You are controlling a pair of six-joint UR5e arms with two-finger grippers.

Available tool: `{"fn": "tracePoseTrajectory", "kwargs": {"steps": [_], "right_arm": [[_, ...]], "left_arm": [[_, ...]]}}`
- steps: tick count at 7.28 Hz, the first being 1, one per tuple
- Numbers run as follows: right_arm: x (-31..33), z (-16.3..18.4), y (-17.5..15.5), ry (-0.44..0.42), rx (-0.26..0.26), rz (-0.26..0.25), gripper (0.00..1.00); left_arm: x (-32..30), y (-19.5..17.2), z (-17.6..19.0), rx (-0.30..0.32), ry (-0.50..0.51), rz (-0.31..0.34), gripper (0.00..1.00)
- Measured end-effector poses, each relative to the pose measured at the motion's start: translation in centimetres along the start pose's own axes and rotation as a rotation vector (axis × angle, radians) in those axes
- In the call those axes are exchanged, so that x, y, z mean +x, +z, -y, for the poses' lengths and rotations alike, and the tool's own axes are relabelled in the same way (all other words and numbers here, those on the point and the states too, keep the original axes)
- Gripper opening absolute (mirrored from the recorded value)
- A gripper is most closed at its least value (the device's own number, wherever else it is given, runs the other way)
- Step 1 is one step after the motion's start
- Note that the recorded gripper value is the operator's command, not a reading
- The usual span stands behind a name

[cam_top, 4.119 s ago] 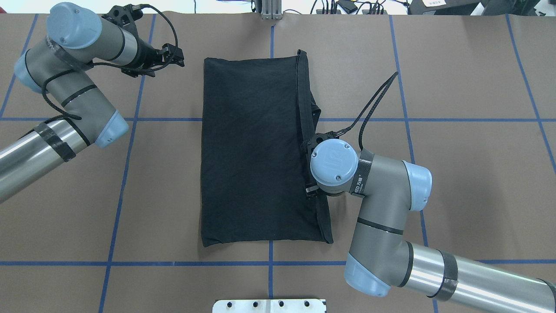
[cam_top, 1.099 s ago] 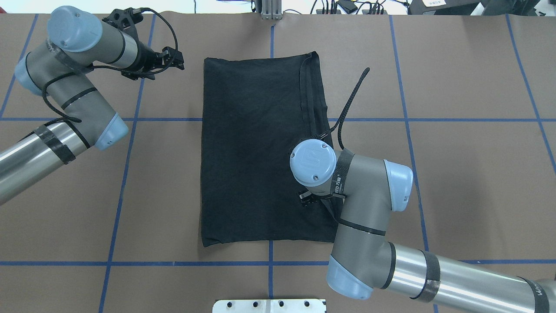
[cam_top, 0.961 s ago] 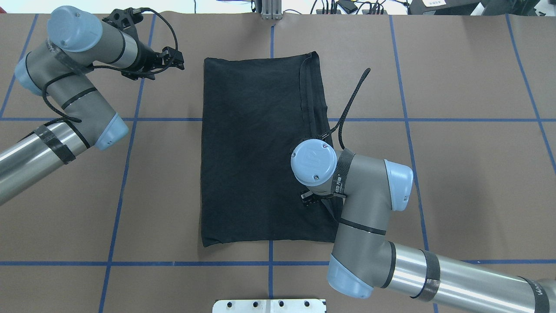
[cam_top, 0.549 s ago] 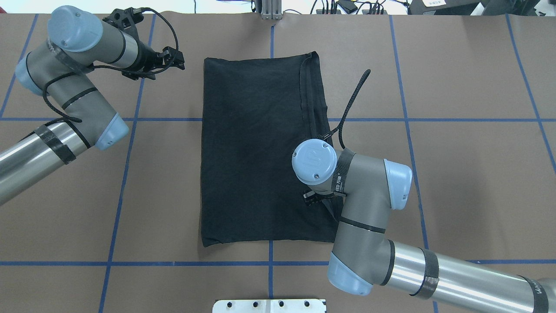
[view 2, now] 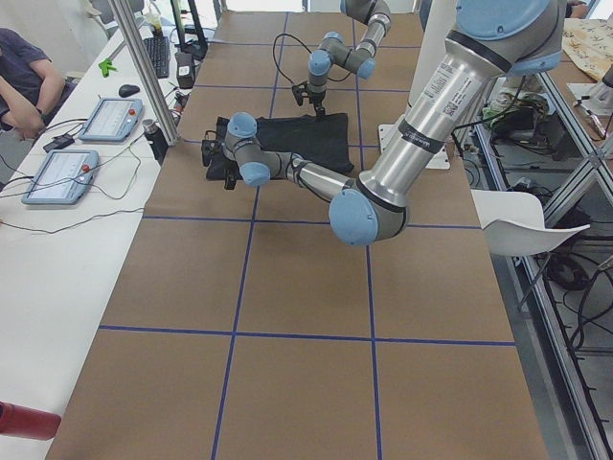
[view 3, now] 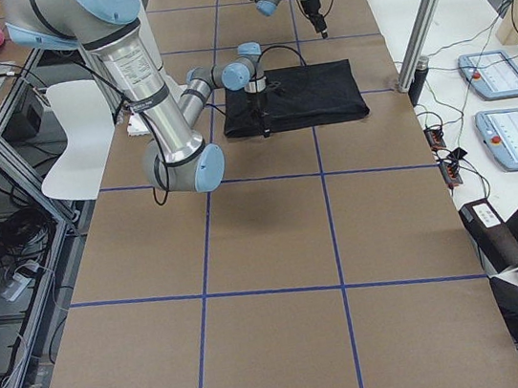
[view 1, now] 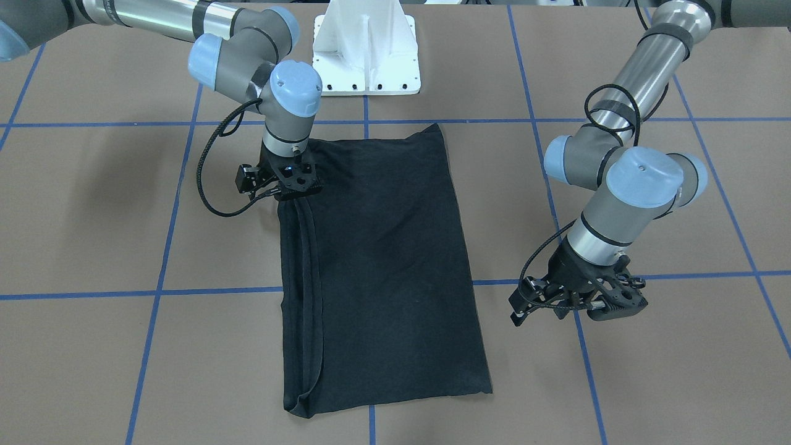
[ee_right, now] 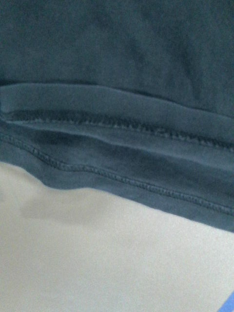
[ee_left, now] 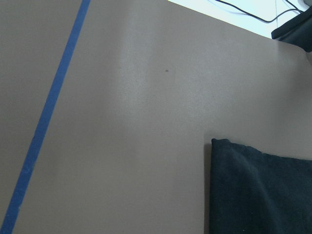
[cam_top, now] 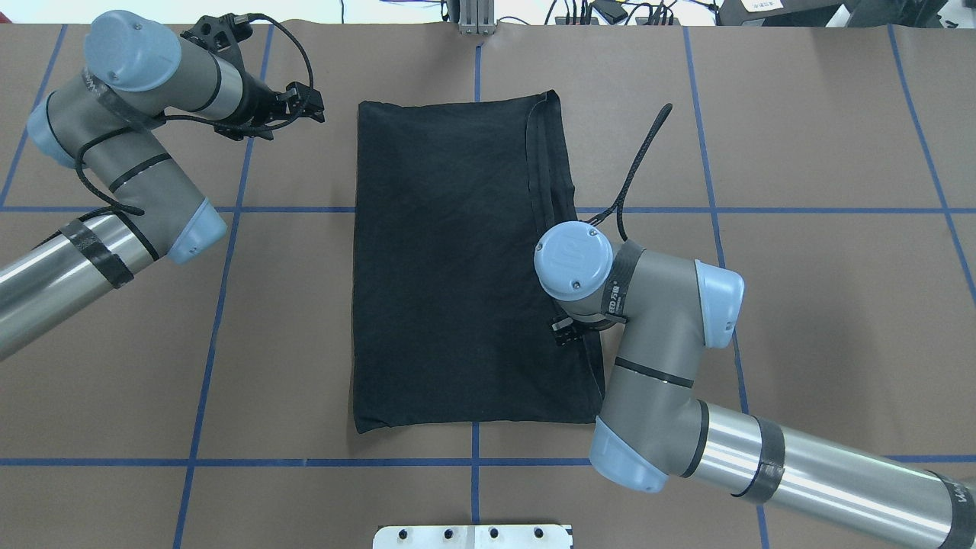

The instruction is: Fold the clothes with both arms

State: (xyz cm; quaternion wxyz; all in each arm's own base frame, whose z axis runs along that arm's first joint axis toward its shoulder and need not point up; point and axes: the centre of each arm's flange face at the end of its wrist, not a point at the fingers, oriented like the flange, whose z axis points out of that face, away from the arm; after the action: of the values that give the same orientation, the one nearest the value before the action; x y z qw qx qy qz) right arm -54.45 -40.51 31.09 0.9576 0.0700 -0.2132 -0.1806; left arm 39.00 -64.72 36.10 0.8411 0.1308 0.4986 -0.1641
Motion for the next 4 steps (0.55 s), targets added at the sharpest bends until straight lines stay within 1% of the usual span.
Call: {"fn": "tracePoseTrajectory", "kwargs": {"steps": [3, 4], "right_arm": [[4.3, -0.1, 0.7, -0.002, -0.023, -0.007, 1.0], [5.4, -0.3, -0.2, -0.006, -0.018, -0.002, 1.0]], "left_arm": [[0.1, -0.1, 0.0, 0.002, -0.001, -0.001, 1.0], [0.1, -0.1, 0.0, 0.003, -0.001, -0.001, 1.0]]}}
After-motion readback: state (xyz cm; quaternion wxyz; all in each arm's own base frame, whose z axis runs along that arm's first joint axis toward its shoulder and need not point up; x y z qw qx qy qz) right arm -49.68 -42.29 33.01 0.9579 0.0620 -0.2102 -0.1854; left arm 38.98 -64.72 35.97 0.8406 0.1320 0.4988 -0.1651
